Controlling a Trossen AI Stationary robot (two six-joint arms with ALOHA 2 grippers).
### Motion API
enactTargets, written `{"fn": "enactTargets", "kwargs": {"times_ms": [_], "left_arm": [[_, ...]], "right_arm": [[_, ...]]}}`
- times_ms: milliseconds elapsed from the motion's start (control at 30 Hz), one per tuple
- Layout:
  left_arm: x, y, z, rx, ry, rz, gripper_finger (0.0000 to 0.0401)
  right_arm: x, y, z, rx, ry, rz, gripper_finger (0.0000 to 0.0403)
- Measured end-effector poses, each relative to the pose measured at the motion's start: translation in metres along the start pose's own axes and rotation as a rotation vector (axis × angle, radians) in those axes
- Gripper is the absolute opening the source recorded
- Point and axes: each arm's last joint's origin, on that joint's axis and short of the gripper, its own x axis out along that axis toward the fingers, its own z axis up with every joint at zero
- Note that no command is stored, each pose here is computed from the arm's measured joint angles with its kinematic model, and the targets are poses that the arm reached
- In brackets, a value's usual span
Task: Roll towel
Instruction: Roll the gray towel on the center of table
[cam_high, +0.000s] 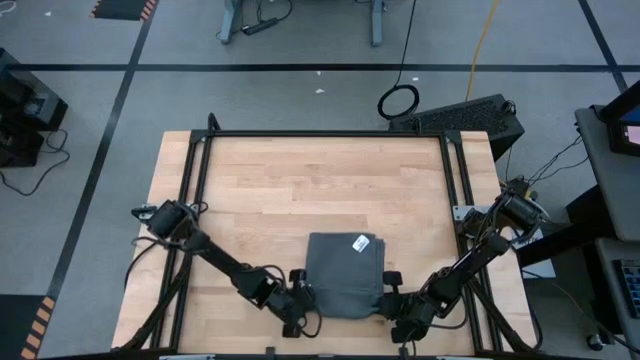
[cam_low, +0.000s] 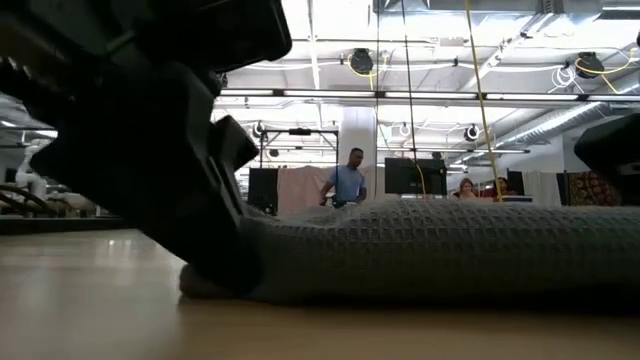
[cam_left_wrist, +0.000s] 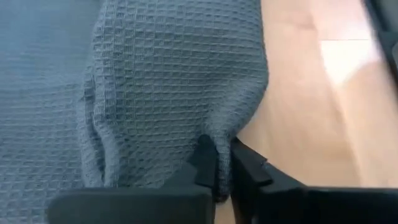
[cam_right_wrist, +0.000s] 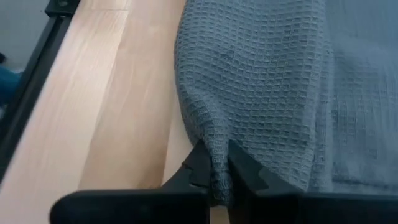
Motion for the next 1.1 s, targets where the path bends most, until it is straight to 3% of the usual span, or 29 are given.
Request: {"fn": "enactTargets", "kwargs": {"times_ms": [333,600,800,933,1100], "left_arm": [[-0.038,0.003,0.031,-0.21,0.01,-0.276,0.0021],[-0.049,0.011,0.053,-0.393,0.042,-0.584,0.0018],[-0.045,0.024,0.05,-0.477,0.084,-0.587,0.0018],[-0.043,0.029,0.043,-0.541,0.138,-0.682,0.0018],[-0.027,0.041,0.026,-0.57,0.113,-0.694,0.0018]], "right_arm": [[-0.025,0.003,0.016,0.269,0.098,0.217,0.0004],[-0.052,-0.004,0.042,0.398,0.097,0.383,0.0003],[-0.052,-0.01,0.052,0.399,0.157,0.514,0.0003],[-0.05,-0.015,0.061,0.411,0.142,0.631,0.0002],[-0.034,-0.032,0.046,0.475,0.117,0.712,0.0002]]}}
